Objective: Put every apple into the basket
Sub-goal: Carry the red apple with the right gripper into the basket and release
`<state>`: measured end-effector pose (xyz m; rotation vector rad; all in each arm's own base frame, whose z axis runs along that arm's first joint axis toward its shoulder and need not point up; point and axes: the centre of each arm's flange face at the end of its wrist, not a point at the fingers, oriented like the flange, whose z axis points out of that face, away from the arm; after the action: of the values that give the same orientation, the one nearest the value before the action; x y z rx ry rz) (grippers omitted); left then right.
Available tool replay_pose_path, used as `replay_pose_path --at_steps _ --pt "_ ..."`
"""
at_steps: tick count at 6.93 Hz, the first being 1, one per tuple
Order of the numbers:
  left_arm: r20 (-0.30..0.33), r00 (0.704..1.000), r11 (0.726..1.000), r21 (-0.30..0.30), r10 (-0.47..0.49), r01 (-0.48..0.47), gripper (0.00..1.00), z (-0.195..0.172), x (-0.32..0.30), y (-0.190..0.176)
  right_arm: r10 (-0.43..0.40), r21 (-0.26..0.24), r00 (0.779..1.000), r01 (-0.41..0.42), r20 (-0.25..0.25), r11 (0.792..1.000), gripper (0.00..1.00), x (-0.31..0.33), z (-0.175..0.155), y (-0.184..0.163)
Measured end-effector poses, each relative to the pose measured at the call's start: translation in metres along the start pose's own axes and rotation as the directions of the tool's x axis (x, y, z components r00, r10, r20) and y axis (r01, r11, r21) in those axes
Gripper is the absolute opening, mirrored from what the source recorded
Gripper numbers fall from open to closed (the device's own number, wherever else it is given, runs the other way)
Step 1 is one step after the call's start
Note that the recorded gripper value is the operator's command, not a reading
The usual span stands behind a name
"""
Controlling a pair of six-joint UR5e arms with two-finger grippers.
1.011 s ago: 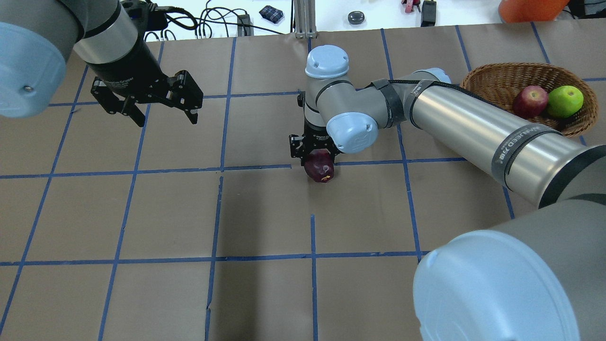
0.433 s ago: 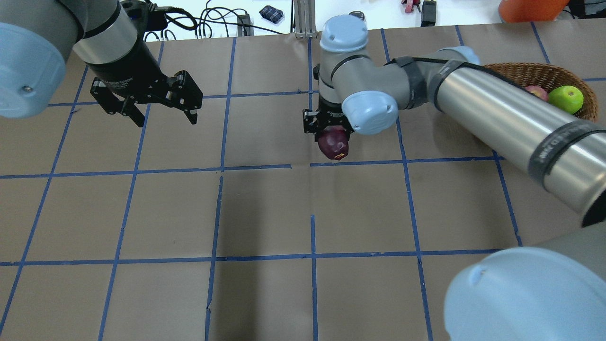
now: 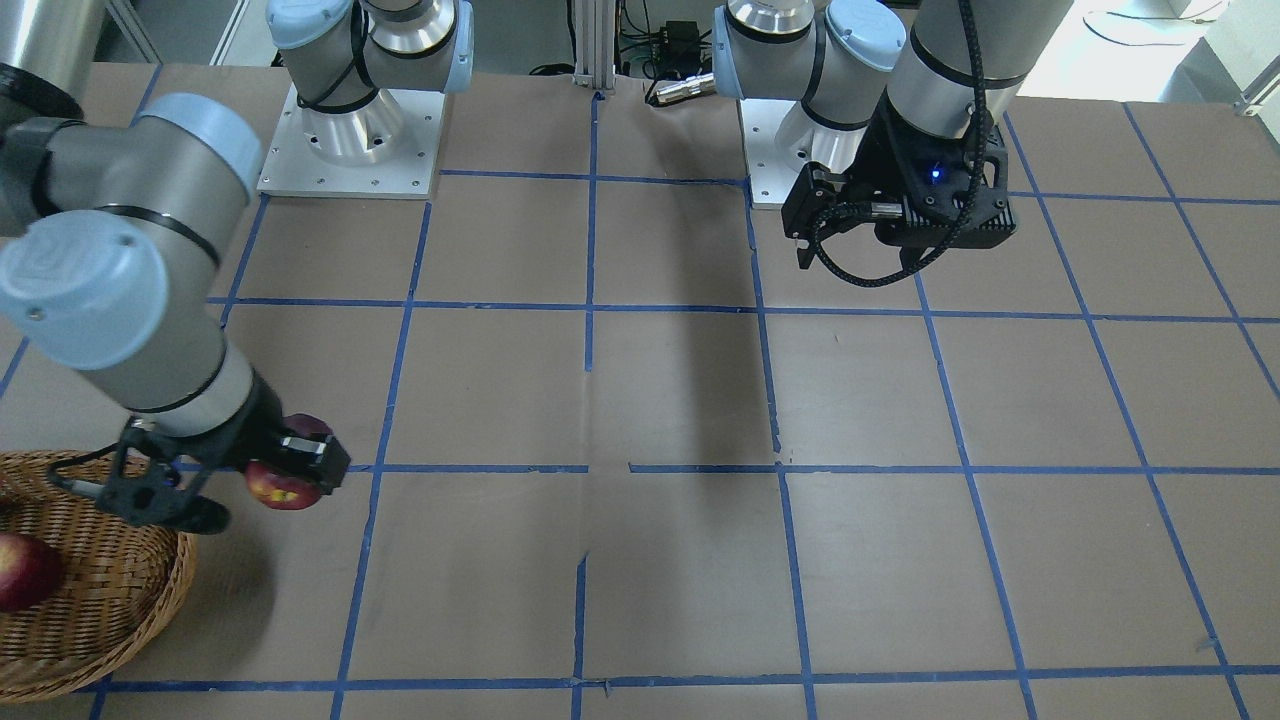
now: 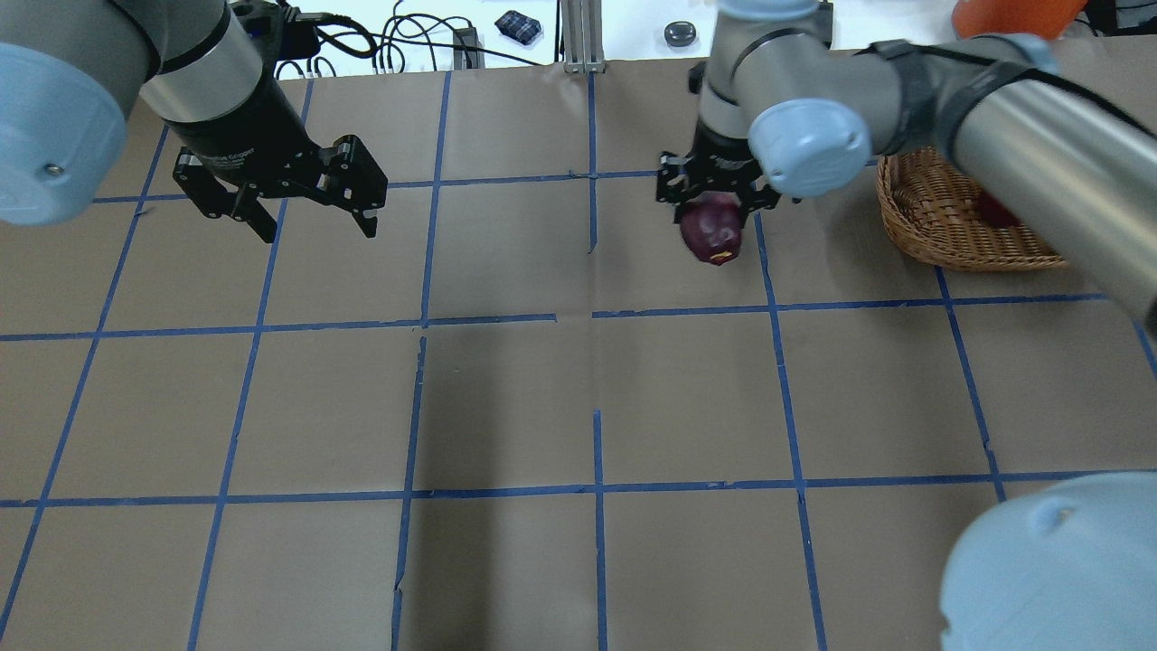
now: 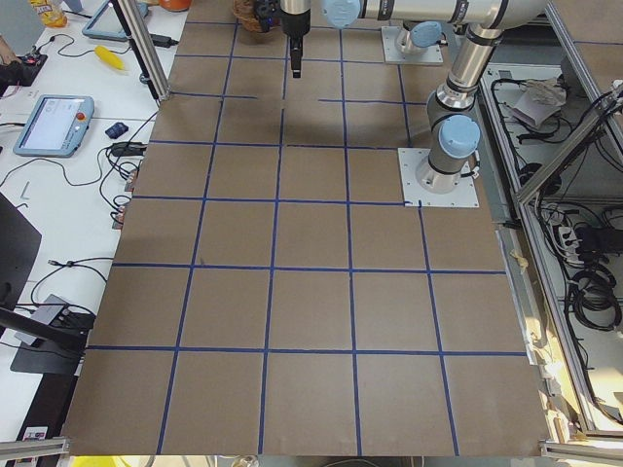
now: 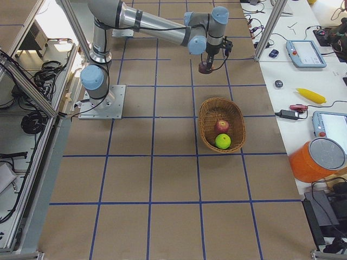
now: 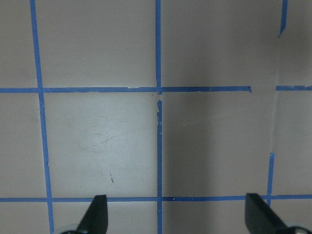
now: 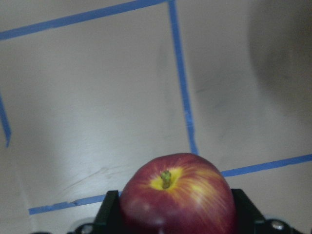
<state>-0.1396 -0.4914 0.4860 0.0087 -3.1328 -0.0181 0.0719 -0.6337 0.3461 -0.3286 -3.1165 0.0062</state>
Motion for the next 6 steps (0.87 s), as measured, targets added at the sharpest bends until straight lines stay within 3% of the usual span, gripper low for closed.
replay_pose_path --at_steps 2,5,6 --pt "0.000 1.000 1.000 0.001 0.000 0.000 1.00 0.000 0.000 0.000 -0.086 0.004 0.996 0.086 -0.020 0.996 0.00 0.092 0.006 -0.027" --pt "0.001 1.000 1.000 0.003 0.002 -0.002 1.00 -0.001 0.000 0.000 -0.151 0.026 0.988 0.152 -0.035 0.988 0.00 0.164 0.060 -0.064" --pt "0.001 1.000 1.000 0.002 0.002 -0.002 1.00 -0.001 0.000 0.000 -0.169 0.028 0.985 0.170 -0.040 0.985 0.18 0.169 0.082 -0.073"
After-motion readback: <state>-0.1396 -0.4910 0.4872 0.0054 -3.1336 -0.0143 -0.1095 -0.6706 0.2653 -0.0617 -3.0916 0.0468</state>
